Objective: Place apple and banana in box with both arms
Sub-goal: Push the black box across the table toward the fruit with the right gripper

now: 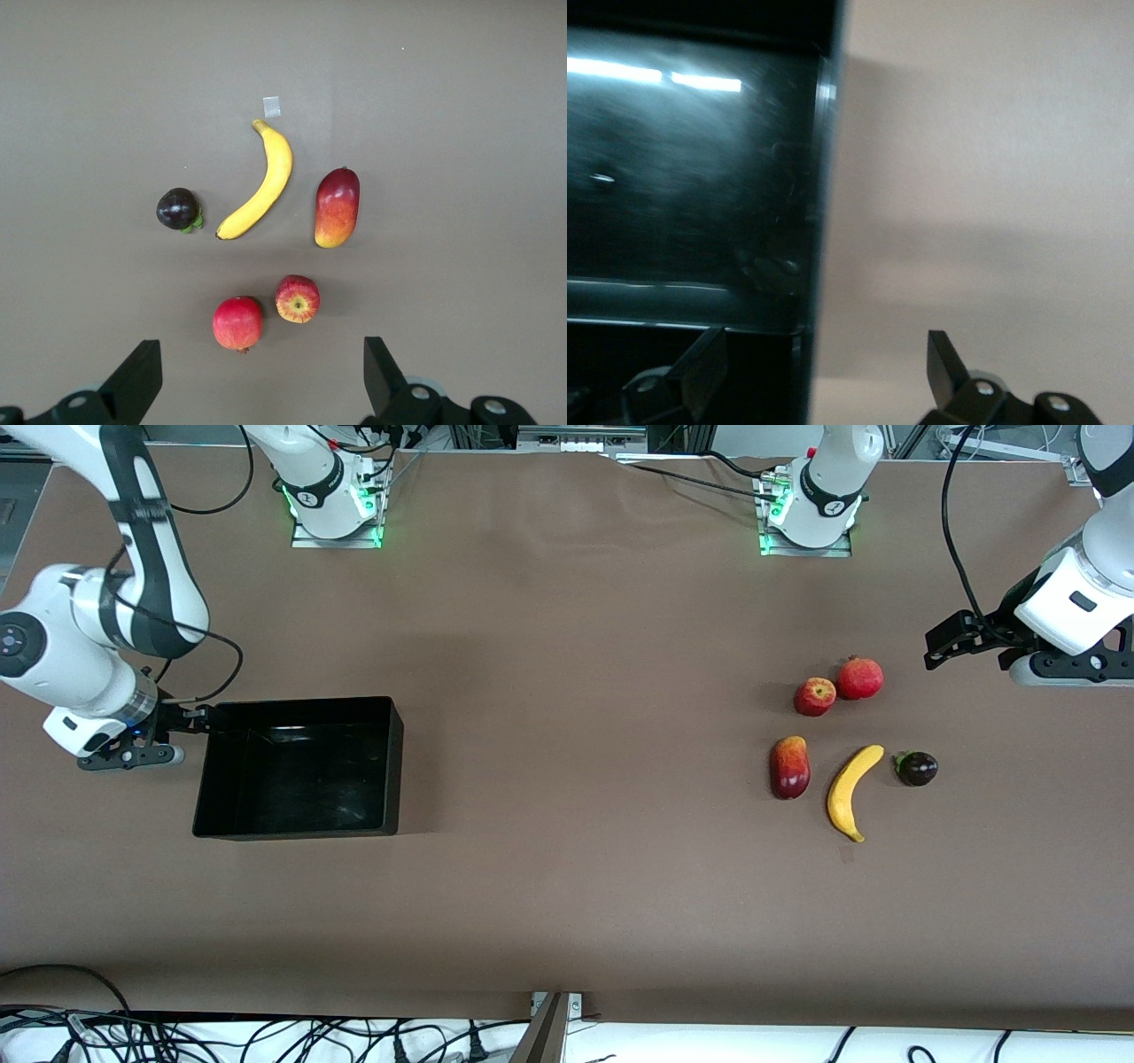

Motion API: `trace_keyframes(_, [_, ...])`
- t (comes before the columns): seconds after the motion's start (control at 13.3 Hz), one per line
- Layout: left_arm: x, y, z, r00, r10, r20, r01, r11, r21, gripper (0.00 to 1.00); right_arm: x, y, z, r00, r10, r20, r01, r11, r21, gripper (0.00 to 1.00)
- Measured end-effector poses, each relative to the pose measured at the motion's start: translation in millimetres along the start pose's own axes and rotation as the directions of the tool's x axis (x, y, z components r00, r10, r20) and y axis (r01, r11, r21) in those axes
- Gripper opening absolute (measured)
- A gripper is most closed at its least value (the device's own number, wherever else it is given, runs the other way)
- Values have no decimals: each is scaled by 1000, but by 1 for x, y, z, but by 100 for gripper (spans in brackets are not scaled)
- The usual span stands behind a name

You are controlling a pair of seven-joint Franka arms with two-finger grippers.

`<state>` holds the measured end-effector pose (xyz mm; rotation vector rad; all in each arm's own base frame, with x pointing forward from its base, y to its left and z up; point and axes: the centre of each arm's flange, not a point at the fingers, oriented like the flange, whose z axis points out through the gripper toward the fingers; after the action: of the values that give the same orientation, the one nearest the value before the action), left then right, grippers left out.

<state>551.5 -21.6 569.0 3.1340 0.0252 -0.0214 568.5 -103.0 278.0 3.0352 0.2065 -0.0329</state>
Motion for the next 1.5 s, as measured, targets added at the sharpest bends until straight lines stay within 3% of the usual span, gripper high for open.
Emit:
trace_keyframes(0.23, [0, 0, 0, 1000, 0, 0, 0, 1000, 0, 100, -13, 17, 41, 999, 25, 20, -26, 999, 38, 97])
trace_keyframes(0.3, [0, 0, 0, 1000, 0, 0, 0, 1000, 0, 100, -13, 17, 47, 999, 32, 24, -34, 998, 55, 90])
trace_keyframes(0.38, [0, 0, 0, 1000, 0, 0, 0, 1000, 0, 100, -14, 16, 52, 999, 38, 26, -40, 997, 64, 77])
trace_keyframes(0.45, [0, 0, 0, 1000, 0, 0, 0, 1000, 0, 100, -13, 15, 55, 999, 42, 25, -43, 997, 67, 70])
trace_keyframes(0.53, [0, 0, 0, 1000, 0, 0, 0, 1000, 0, 100, -13, 15, 56, 999, 42, 24, -44, 997, 66, 70])
trace_keyframes(0.98, [0, 0, 0, 1000, 0, 0, 0, 1000, 0, 100, -3, 3, 49, 999, 35, 4, -36, 996, 86, 6])
trace_keyframes(1.2, [0, 0, 0, 1000, 0, 0, 0, 1000, 0, 100, 20, -24, 23, 1000, -27, 1, 27, 993, 117, 4])
trace_keyframes(1.5, [0, 0, 0, 1000, 0, 0, 0, 1000, 0, 100, 70, -103, -41, 996, -87, -14, 88, 984, 157, 4])
